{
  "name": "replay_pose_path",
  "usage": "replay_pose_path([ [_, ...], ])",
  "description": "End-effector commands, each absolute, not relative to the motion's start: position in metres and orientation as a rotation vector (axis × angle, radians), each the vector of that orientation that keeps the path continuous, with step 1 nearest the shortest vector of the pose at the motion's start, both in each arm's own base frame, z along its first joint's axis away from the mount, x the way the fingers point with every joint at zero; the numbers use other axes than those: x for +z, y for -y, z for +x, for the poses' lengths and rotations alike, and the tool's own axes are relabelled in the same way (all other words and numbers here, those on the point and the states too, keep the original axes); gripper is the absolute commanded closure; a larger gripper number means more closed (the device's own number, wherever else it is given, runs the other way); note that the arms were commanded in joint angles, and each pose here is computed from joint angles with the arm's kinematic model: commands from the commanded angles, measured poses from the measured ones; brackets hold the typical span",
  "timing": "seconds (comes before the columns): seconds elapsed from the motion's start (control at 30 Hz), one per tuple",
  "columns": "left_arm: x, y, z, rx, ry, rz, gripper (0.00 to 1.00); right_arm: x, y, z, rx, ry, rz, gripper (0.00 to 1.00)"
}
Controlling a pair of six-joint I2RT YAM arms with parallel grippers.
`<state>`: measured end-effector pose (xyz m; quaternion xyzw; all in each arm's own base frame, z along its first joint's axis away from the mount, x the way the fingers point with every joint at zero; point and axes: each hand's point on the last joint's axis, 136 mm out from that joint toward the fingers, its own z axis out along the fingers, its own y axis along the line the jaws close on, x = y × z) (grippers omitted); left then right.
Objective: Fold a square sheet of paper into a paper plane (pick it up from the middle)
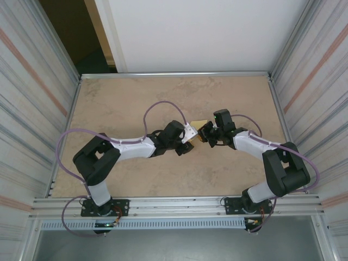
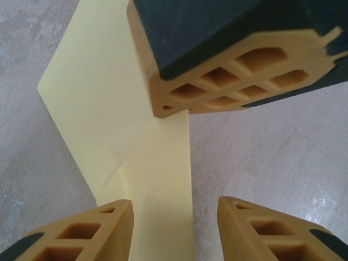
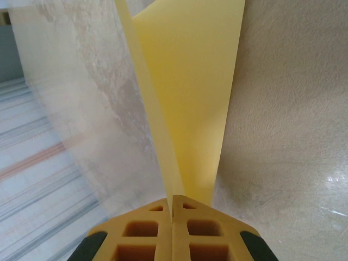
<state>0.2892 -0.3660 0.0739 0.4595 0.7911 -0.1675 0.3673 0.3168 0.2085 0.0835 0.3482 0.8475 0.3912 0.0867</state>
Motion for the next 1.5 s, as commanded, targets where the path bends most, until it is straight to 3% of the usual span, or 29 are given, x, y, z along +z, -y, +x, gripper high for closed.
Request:
replay_pose_path([
  [0.0,0.064,0.365,0.288,-0.442,-2.023,1.21,0.56,0.088,-0.209,0.318,1.191,-2.527,1.082,0.97],
  [0.53,0.04,0.36,0.28,-0.449,-2.066,1.232,0.73,0.075,-0.212,0.317,1.175,-2.561,1.11,0.92],
  [0.6,0.038,0.36,0.28,-0.451,-2.067,1.234,0.75,0.074,-0.211,0.316,1.17,-2.565,1.115,0.84],
  [0.8,0.035,0.36,0.278,-0.459,-2.076,1.241,0.81,0.071,-0.206,0.315,1.132,-2.576,1.123,0.45],
  [0.9,0.033,0.36,0.277,-0.465,-2.081,1.243,0.82,0.073,-0.198,0.317,1.104,-2.569,1.115,0.36],
  [1.47,0.023,0.364,0.271,-0.522,-2.126,1.23,0.83,0.073,-0.156,0.302,0.877,-2.646,0.973,0.3],
])
